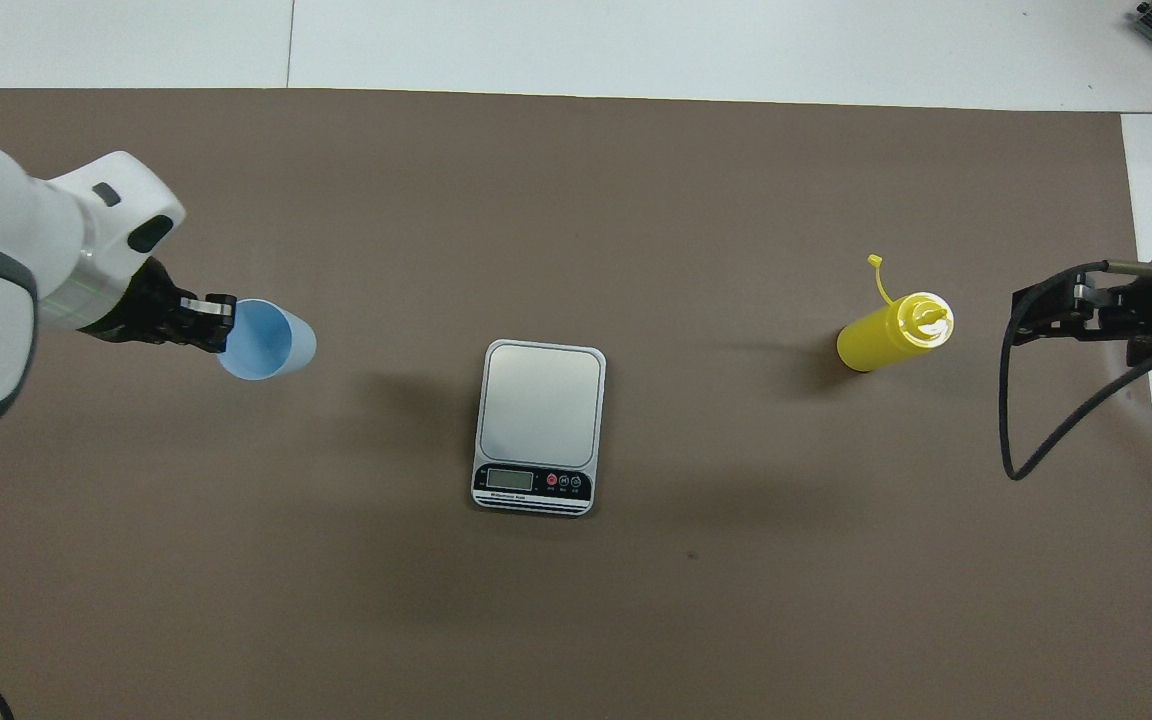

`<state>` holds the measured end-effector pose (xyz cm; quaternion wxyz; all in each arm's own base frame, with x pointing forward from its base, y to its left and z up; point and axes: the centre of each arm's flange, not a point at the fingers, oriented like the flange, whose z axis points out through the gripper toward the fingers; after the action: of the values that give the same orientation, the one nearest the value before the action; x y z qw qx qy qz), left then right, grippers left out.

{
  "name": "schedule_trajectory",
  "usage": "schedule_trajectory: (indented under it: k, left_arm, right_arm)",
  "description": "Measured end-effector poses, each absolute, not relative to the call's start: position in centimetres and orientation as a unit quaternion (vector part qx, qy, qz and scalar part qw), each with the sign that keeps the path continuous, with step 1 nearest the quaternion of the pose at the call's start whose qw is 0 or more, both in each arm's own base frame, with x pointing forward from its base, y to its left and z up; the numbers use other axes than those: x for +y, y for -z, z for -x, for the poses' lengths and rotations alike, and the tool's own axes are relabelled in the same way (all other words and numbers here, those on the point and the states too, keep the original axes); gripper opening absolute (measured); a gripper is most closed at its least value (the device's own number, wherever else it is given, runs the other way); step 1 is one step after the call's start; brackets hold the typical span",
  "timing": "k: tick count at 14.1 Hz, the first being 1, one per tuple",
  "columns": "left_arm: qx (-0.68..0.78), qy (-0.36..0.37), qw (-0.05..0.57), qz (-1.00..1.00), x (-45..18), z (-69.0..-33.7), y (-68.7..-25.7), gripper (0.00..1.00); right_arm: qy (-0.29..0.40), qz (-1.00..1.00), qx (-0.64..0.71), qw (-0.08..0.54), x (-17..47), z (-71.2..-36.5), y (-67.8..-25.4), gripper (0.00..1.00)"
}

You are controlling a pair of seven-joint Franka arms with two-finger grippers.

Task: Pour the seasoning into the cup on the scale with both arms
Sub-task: 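Carry the blue cup with the left gripper onto the scale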

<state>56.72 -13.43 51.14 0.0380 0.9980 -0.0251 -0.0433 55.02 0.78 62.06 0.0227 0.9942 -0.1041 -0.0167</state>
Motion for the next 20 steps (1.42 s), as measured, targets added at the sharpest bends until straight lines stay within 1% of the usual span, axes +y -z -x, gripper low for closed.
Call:
schedule_trajectory:
  k: [4,9,14,20]
  left_arm:
    - [-0.015,0.027,0.060,-0.998,-24.0,-54.7,-50.5,0.02]
    - [0.009,0.011,0.089,-0.996,-32.4,-53.0,-48.2,0.02]
    - [0.002,0.039,0.079,-0.996,-34.4,-52.5,-44.8,0.02]
    - [-0.016,0.054,0.059,-0.997,-35.5,-51.0,-43.0,0.02]
  right_arm:
    - [0.016,-0.994,-0.104,0.023,0.8,-55.0,-62.1,1.00]
    - [0.017,-0.993,-0.111,0.023,0.1,-55.0,-62.1,1.00]
    - [0.017,-0.993,-0.111,0.023,0.0,-55.0,-62.0,1.00]
    - [0.018,-0.994,-0.110,0.023,0.1,-55.0,-62.0,1.00]
